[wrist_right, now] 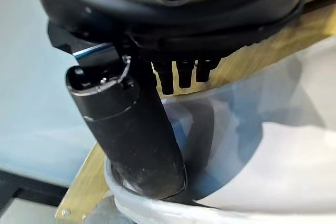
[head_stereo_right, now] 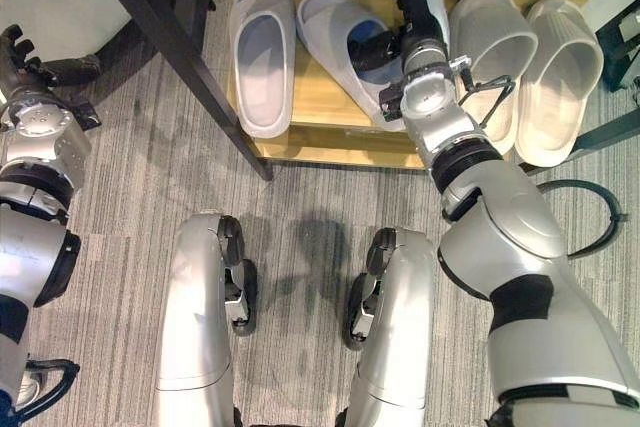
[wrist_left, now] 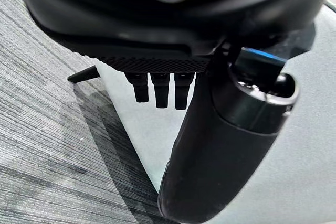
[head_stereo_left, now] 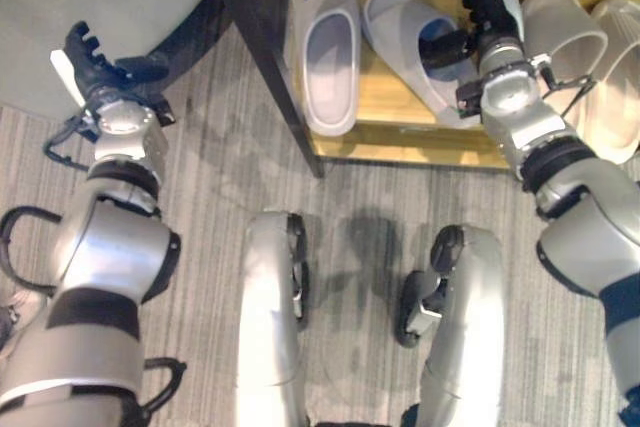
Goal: Arrange the slippers neatly on the shoe rack.
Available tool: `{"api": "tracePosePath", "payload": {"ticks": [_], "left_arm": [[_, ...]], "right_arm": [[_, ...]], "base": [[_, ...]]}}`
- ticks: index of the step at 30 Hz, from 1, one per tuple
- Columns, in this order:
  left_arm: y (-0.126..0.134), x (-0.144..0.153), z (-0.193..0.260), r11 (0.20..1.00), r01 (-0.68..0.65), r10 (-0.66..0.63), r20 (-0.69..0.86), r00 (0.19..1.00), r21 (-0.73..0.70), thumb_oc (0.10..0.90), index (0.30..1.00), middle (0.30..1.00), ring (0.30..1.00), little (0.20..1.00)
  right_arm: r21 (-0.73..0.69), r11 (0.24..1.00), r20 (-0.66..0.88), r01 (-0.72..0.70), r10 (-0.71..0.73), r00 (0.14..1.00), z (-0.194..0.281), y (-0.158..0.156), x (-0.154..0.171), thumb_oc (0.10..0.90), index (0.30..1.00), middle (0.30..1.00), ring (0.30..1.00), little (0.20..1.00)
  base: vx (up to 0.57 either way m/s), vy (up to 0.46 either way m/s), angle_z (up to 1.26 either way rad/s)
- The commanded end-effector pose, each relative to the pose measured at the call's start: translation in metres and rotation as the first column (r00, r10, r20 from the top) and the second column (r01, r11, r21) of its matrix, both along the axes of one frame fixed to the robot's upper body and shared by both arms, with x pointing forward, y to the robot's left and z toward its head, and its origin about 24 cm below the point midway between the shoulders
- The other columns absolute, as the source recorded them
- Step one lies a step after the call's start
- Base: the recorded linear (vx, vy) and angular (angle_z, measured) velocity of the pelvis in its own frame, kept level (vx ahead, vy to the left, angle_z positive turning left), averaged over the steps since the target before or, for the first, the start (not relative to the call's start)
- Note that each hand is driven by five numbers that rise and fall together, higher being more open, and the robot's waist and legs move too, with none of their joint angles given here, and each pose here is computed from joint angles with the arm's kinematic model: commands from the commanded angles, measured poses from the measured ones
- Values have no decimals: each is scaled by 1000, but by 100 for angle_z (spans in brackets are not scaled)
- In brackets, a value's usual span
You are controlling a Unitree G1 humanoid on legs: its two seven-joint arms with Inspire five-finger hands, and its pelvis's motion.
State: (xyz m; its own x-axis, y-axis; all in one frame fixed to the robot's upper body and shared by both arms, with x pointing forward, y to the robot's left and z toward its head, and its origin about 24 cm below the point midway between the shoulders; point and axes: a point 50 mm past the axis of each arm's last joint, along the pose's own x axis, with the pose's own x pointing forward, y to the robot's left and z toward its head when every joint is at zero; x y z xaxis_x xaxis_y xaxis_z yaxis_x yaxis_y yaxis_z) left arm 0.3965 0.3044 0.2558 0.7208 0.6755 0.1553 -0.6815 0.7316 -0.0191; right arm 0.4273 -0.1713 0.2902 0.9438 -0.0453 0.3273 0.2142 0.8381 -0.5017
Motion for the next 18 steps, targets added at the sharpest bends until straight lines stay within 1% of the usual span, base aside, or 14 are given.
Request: {"api": "tracePosePath", "payload": {"ticks": [1, 4, 5, 6, 8, 10, 11, 12, 14, 15, 16, 18], "left_arm": [[7, -12, 68, 994, -16, -7, 207, 978, 107, 800, 900, 900, 900, 900], [12, -12, 53, 997, -5, -11, 186, 983, 82, 800, 900, 900, 900, 900], [14, -12, 51, 997, -3, -12, 182, 983, 78, 800, 900, 900, 900, 900], [15, -12, 51, 997, -2, -12, 182, 983, 77, 800, 900, 900, 900, 900], [17, -13, 51, 997, 3, -17, 179, 984, 77, 800, 900, 900, 900, 900], [18, -14, 52, 997, 1, -15, 177, 984, 79, 800, 900, 900, 900, 900], [21, -16, 56, 996, -9, -6, 172, 985, 86, 800, 900, 900, 900, 900], [21, -16, 57, 996, -9, -6, 172, 985, 86, 800, 900, 900, 900, 900], [23, -18, 62, 996, -25, 8, 175, 984, 91, 800, 900, 900, 900, 900], [23, -18, 62, 996, -25, 9, 175, 984, 91, 800, 900, 900, 900, 900], [26, -21, 68, 993, -43, 23, 179, 983, 109, 800, 900, 900, 900, 900], [26, -21, 70, 991, -58, 36, 182, 983, 117, 800, 900, 900, 900, 900]], "right_arm": [[-98, 995, 189, -30, 49, 981, 88, 14, -17, 800, 900, 900, 900, 900], [-101, 995, 196, 8, 12, 981, 88, 2, -17, 800, 900, 900, 900, 900], [-126, 991, 194, 54, -29, 981, 89, -5, -18, 800, 900, 900, 900, 900], [-128, 990, 194, 55, -29, 981, 89, -5, -18, 800, 900, 900, 900, 900], [-187, 976, 198, 110, -72, 978, 90, -10, -18, 800, 900, 900, 900, 900], [-201, 971, 204, 127, -85, 975, 91, -12, -19, 800, 900, 900, 900, 900], [-264, 944, 248, 197, -132, 960, 93, -15, -20, 800, 900, 900, 900, 900], [-264, 944, 249, 199, -132, 960, 93, -15, -20, 800, 900, 900, 900, 900], [-352, 903, 290, 247, -146, 946, 95, -12, -21, 800, 900, 900, 900, 900], [-353, 902, 291, 248, -147, 945, 95, -12, -21, 800, 900, 900, 900, 900], [-434, 857, 337, 280, -134, 932, 96, -4, -22, 800, 900, 900, 900, 900], [-497, 805, 385, 324, -131, 914, 95, 2, -22, 800, 900, 900, 900, 900]], "base": [[0, 0, 0], [0, 0, 0], [0, 0, 0], [0, 0, 0], [0, 0, 0], [0, 0, 0], [0, 0, 0], [0, 0, 0], [0, 0, 0], [0, 0, 0], [0, 0, 0], [0, 0, 0]]}}
